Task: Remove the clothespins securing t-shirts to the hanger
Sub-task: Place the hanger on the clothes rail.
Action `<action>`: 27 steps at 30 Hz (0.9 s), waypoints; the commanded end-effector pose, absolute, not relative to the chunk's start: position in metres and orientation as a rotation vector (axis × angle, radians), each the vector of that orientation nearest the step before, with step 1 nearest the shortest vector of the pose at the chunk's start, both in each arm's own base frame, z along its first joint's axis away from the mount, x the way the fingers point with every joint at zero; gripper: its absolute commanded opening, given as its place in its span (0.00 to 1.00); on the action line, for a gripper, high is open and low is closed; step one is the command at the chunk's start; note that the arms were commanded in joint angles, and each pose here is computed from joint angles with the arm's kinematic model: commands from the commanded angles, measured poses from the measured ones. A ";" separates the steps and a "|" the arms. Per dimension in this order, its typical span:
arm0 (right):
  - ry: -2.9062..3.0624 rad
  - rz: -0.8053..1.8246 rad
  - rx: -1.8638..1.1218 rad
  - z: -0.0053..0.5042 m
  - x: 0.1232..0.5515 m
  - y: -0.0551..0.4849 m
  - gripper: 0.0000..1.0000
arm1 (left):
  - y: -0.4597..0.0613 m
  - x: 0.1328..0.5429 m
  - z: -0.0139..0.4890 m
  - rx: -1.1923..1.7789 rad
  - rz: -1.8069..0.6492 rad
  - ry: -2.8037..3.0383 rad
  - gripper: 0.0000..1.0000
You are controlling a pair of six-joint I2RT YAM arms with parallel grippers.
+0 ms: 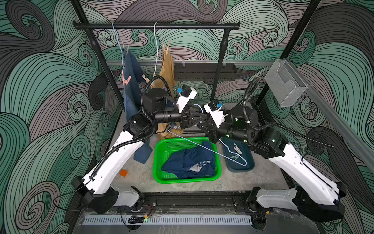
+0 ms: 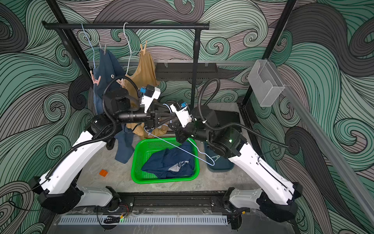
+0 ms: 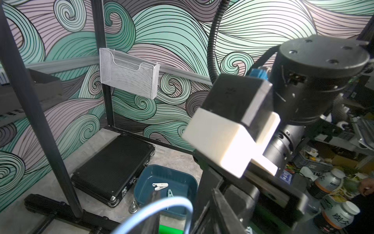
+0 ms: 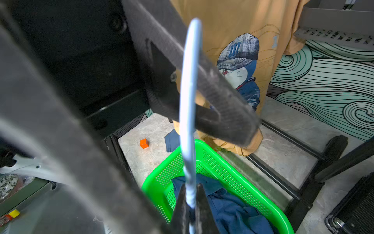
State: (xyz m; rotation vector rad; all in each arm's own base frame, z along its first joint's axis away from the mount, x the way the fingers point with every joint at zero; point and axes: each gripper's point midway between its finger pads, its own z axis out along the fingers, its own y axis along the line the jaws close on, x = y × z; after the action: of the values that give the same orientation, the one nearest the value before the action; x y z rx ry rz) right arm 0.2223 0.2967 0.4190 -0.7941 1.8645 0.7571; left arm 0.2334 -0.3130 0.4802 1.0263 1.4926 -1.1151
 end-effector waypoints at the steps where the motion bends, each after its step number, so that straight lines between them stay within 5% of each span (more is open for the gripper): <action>1: 1.830 0.718 -0.703 0.435 0.229 0.284 0.00 | -0.303 0.231 0.491 0.999 -1.059 1.463 0.56; 11: 1.802 0.488 -0.566 0.448 0.264 0.254 0.00 | -0.265 0.242 0.501 0.852 -0.942 1.465 0.67; 27: 1.451 0.251 -0.384 0.587 0.407 0.277 0.00 | -0.212 0.234 0.497 0.650 -0.780 1.479 0.68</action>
State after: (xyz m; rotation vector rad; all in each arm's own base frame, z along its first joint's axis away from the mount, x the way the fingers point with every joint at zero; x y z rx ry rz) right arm 0.3902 0.2811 0.5653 -0.4143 1.5325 0.3234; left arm 0.2349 -0.2237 0.4871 0.7016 1.5021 -0.8166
